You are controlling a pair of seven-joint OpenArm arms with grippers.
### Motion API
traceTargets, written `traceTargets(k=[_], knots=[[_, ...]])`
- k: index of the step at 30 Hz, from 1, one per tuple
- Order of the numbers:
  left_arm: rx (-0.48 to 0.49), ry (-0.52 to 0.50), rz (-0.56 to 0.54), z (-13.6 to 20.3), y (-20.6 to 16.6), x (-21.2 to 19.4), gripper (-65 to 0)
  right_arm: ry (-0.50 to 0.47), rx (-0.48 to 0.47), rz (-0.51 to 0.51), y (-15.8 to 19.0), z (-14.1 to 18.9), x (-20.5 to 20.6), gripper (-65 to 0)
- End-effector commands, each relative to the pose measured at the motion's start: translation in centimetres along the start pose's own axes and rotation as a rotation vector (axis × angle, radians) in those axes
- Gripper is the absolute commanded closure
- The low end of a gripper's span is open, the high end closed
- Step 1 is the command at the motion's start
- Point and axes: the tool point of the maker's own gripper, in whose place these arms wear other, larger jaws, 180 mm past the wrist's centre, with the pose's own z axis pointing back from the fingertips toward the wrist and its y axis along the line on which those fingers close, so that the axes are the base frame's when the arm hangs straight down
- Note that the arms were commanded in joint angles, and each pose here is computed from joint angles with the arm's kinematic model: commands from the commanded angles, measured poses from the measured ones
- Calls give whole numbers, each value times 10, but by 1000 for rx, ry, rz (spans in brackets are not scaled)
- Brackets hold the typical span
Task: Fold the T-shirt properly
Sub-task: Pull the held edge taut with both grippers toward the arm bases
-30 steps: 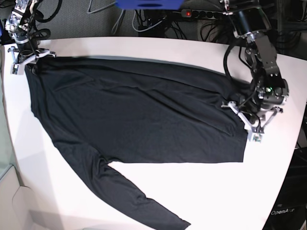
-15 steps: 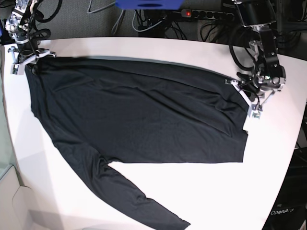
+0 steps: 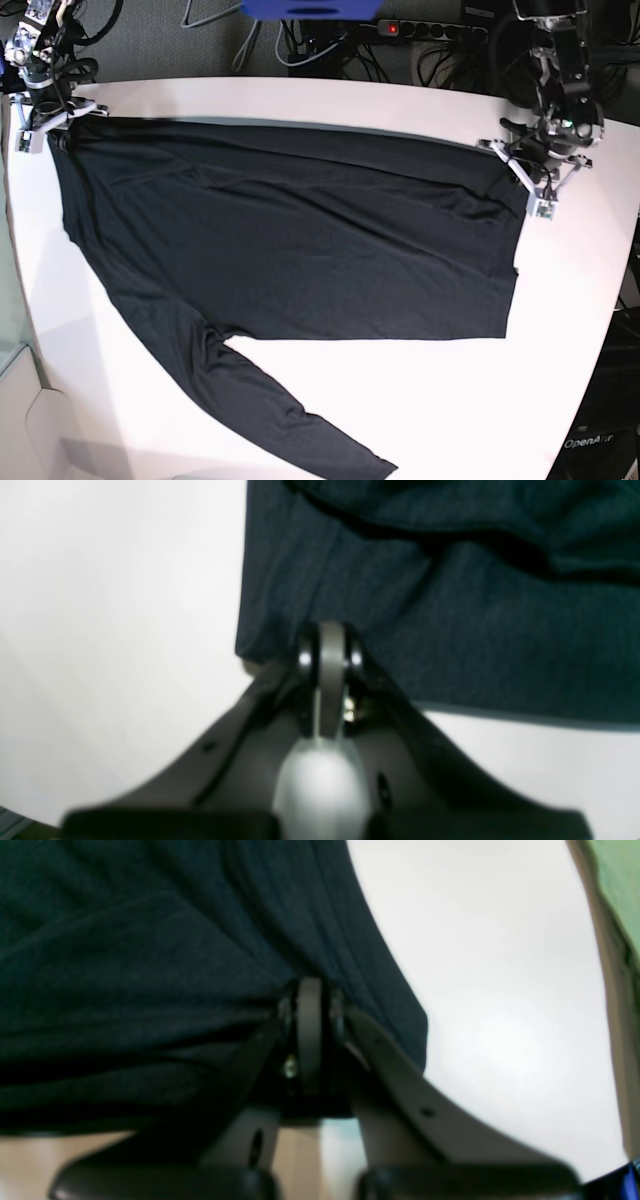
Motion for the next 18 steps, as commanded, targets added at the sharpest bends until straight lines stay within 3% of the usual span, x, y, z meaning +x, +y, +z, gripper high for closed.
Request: traceTargets(k=[1,12,18], knots=[[29,327,-38,7,4,-83,-14,76,-26,34,-8,3,-15,-2],[36,364,-87,36,-2,-114,-14,77,-24,35,-7,3,-15,-2],[35,381,-85,35,0,-122,-14,77,-22,30,-6,3,-16,-2]])
